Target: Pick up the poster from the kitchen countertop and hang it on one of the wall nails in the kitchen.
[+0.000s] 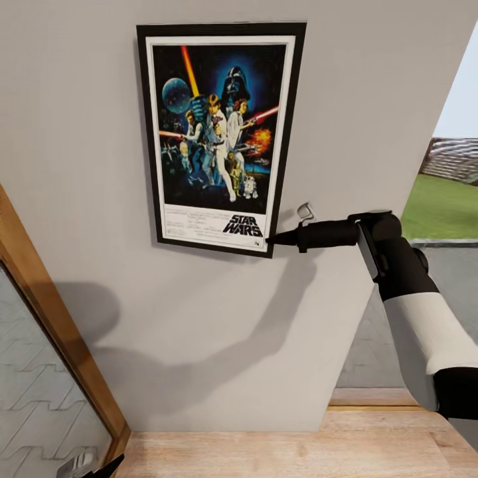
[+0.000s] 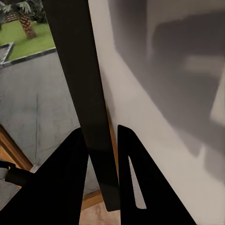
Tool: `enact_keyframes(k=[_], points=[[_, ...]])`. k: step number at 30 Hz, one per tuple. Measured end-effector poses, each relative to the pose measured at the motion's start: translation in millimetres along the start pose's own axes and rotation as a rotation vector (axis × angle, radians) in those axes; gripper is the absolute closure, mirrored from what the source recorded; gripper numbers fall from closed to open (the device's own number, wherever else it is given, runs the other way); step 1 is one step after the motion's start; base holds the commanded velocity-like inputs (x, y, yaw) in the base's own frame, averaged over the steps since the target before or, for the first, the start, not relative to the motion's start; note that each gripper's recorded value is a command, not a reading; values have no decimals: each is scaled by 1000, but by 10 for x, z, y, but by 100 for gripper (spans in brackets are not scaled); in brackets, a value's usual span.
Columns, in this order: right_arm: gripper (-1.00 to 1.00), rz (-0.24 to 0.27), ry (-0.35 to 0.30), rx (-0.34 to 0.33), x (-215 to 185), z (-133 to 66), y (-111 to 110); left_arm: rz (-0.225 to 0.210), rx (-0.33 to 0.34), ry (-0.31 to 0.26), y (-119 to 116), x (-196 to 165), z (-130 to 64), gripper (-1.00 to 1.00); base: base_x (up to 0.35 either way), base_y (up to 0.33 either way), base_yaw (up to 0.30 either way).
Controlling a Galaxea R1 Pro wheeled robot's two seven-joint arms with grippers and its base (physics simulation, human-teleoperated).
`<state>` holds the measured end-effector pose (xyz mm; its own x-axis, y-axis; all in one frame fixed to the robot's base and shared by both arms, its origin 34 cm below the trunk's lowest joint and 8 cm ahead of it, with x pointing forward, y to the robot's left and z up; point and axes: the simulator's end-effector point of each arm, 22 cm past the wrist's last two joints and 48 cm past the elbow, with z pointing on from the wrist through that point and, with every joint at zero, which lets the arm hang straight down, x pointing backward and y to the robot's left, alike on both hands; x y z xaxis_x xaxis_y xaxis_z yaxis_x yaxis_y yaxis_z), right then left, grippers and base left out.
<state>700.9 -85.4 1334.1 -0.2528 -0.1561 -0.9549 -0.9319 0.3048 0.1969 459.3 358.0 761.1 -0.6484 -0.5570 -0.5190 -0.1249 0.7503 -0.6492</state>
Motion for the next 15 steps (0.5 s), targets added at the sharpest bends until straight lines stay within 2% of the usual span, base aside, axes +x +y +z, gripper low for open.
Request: enact_keyframes(k=[15], points=[[100, -1, 2, -3, 51, 12, 24, 0, 0, 0, 0, 0, 0, -100, 0, 0, 0]])
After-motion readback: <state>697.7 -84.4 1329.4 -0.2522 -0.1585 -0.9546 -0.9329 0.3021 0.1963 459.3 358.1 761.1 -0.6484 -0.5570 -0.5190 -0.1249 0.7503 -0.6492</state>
